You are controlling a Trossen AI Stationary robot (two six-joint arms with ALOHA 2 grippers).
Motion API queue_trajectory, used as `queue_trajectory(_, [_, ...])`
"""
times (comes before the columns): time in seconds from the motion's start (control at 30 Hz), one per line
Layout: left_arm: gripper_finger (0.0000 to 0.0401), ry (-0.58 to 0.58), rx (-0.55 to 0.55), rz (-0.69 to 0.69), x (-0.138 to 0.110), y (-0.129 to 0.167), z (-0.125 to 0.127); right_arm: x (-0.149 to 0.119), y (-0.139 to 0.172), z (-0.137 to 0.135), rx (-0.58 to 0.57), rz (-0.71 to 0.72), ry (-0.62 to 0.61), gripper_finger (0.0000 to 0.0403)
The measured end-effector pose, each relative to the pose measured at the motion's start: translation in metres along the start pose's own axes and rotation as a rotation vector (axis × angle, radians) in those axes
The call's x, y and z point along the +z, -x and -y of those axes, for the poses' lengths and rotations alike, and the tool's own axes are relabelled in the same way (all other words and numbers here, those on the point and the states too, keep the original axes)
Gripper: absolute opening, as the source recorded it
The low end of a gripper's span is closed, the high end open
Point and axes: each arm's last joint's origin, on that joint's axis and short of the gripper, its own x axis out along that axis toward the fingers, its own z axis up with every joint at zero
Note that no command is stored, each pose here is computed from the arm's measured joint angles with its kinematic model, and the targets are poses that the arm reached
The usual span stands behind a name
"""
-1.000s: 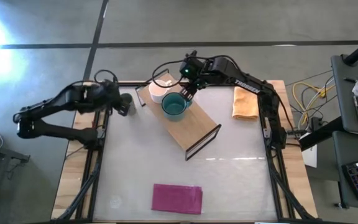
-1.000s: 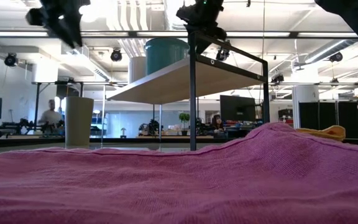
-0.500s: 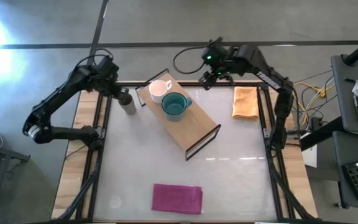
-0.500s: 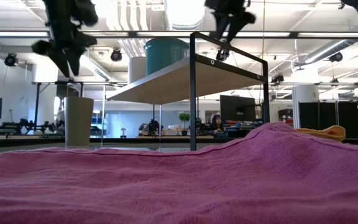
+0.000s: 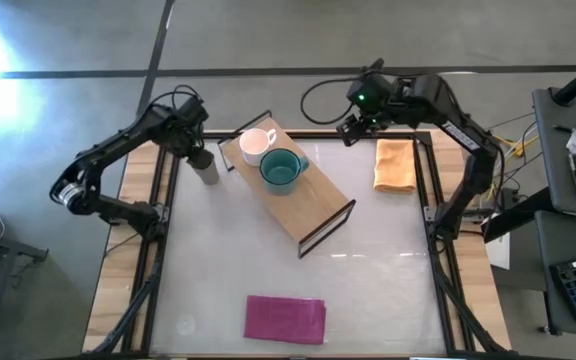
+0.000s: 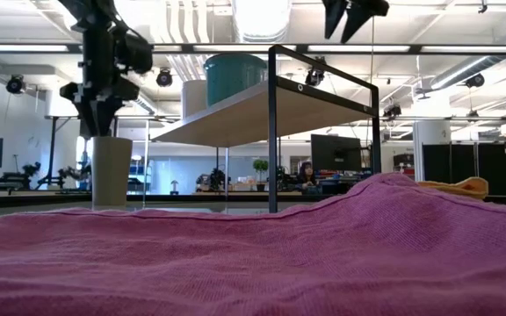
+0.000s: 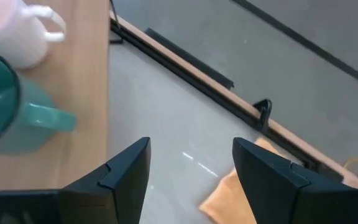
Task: Stack small to large cups/mugs on shelf
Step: Put the gray cup on the shelf
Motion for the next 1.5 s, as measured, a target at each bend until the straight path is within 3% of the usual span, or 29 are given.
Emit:
queue_trajectory(0.57, [0.0132,0.010,-0.019,0.050,-0.009,-0.028,0.003,-0.031,-0.048,-0.008,-0.090,-0.167,0.013,0.0221])
queue_trajectory(0.67, [0.0106,0.029,-0.024,0.059,-0.008,-0.028,0.003,-0.030,-0.050,-0.009,-0.082,-0.157,0.011,0.0221])
queue_trajectory(0.87, [0.0012,0.041,-0.024,0.055,-0.009,-0.029,0.003,-0.029,-0.044,-0.007,-0.060,-0.138,0.050,0.0217])
queue_trajectory(1.07, [0.0002,0.039,-0.047,0.030,-0.013,-0.027,0.003,-0.029,-0.038,-0.002,-0.079,-0.100,0.058,0.0200])
queue_trajectory(1.3, [0.0000,0.053,-0.121,0.049,-0.051,0.018,0.010,-0.038,-0.029,0.007,-0.092,-0.142,0.060,0.0188])
queue_trajectory(1.5, [0.0000,0.130,-0.360,0.260,-0.092,0.088,0.022,-0.061,-0.029,0.006,-0.009,-0.209,0.068,0.0178])
